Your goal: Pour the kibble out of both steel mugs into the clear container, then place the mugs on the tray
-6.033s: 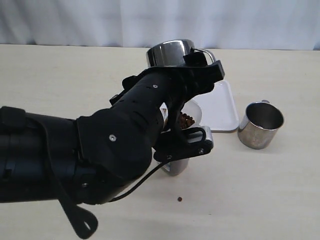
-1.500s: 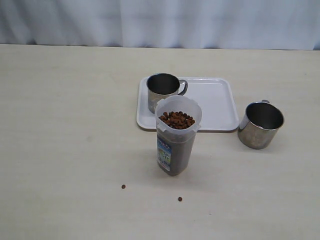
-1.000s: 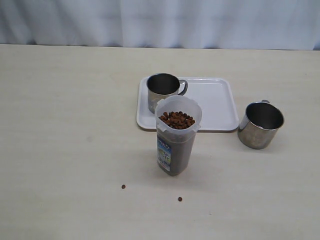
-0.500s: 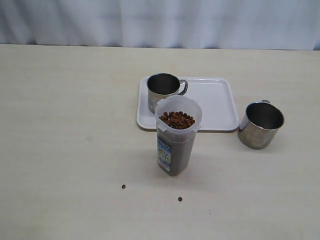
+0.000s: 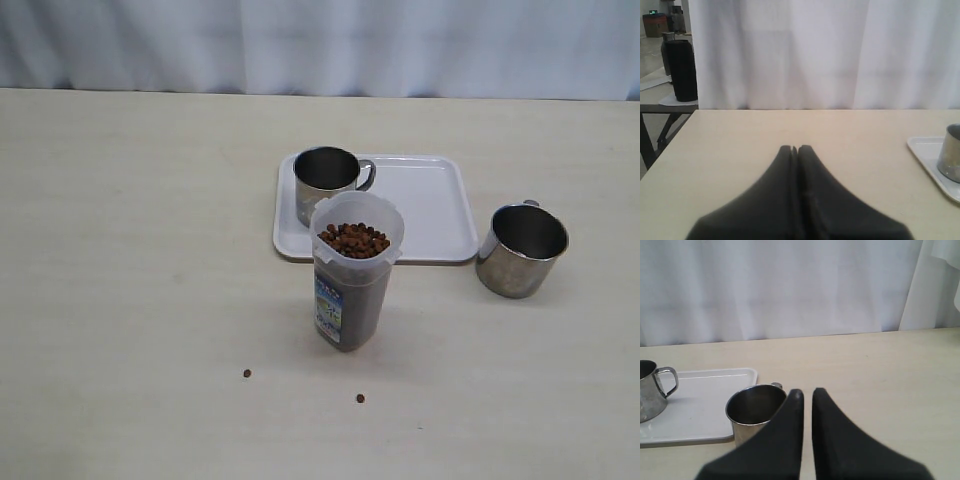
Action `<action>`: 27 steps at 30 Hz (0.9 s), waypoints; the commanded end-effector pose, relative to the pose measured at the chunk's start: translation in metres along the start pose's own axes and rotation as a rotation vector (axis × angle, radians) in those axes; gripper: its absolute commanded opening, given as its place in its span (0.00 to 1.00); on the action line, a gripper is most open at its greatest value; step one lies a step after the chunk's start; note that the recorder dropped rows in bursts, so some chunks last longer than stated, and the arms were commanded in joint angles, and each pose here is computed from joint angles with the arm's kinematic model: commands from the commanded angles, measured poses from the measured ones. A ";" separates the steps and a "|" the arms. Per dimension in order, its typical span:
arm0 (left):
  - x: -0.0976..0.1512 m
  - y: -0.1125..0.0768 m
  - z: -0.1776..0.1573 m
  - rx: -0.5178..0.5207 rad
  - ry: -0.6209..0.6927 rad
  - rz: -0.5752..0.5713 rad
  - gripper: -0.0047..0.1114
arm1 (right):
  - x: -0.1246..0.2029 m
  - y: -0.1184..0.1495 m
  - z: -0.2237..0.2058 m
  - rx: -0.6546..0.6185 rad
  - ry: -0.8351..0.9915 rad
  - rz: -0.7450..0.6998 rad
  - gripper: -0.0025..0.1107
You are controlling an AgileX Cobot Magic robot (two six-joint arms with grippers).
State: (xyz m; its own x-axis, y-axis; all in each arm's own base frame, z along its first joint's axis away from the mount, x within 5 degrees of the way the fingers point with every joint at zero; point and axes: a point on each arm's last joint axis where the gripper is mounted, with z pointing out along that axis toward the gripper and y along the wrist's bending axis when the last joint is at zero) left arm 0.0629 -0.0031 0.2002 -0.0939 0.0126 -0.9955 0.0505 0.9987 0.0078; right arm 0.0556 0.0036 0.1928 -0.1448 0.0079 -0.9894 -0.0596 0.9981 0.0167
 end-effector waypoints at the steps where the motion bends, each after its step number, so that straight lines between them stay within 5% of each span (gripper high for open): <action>1: 0.001 0.000 0.000 0.007 -0.002 0.007 0.04 | 0.001 0.000 0.000 0.000 0.001 -0.007 0.06; 12: 0.000 0.000 0.000 0.006 -0.010 0.013 0.04 | 0.001 0.000 0.000 0.000 0.001 -0.007 0.06; 15: 0.000 0.000 0.000 0.006 -0.010 0.013 0.04 | 0.001 -0.002 0.000 0.022 0.002 -0.167 0.06; 19: 0.000 0.000 0.000 0.006 -0.010 0.013 0.04 | 0.000 -0.002 0.000 0.025 -0.001 -0.177 0.06; 27: 0.000 0.000 0.000 0.006 -0.010 0.013 0.04 | -0.025 0.000 -0.004 0.013 -0.284 -0.110 0.06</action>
State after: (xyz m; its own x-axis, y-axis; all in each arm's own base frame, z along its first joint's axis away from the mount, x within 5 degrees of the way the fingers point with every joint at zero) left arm 0.0629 -0.0031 0.1999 -0.0957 0.0244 -0.9951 0.0517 0.9985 0.0195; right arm 0.0566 0.0025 0.2036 -0.0184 -0.1382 -0.9902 -0.0527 0.9892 -0.1371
